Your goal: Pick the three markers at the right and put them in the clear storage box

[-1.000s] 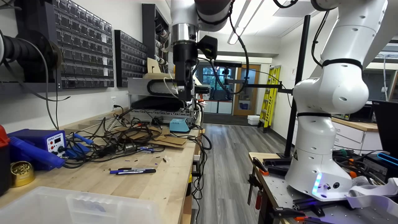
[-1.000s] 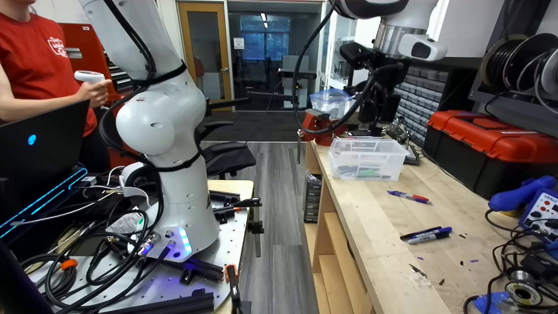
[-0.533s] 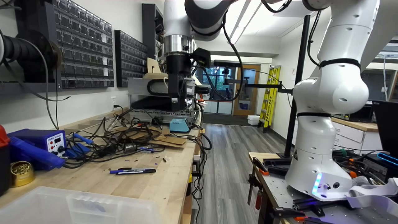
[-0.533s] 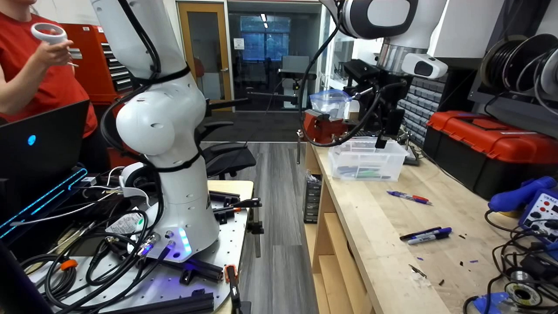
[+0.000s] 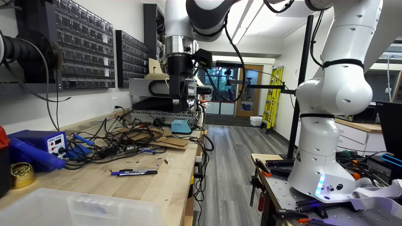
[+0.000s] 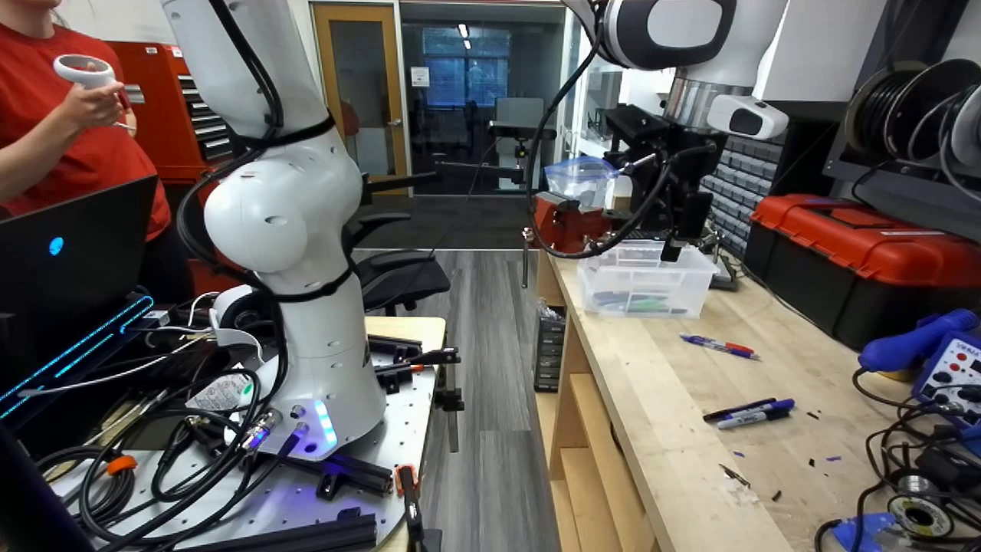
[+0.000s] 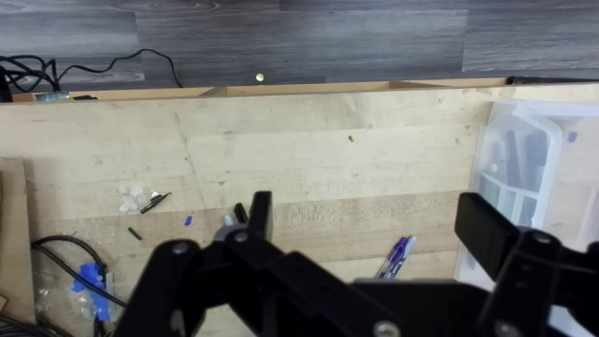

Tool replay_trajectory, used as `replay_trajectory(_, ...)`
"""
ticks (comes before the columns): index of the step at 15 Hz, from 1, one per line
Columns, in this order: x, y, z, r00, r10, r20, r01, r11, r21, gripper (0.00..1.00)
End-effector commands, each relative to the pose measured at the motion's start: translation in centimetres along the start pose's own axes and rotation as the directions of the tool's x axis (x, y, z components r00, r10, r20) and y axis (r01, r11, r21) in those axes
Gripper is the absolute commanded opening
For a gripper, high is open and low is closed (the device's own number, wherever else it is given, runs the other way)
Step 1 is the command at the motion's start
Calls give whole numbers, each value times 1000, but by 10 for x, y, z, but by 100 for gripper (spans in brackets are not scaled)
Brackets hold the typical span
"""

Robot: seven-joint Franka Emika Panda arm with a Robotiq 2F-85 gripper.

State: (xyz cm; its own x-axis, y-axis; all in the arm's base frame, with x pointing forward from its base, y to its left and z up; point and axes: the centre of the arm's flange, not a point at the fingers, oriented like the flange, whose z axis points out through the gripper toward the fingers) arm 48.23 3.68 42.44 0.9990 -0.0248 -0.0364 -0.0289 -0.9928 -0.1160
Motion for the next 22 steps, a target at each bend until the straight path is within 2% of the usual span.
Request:
replay_trajectory(1,14,1,6,998,-7,-56,7,1000,3,100)
replay_trajectory(4,33,1,13,988,-41,-146,41,999,-7,100)
replay_trajectory(8,58,1,32,967,-132,-218,126,991,-39,100)
replay_trajectory(12,78,1,61,924,-262,-279,245,965,-95,100)
replay_trajectory(17,103,8,96,889,-346,-299,316,938,-145,100)
replay_trajectory(22,123,16,127,872,-393,-293,350,917,-190,100)
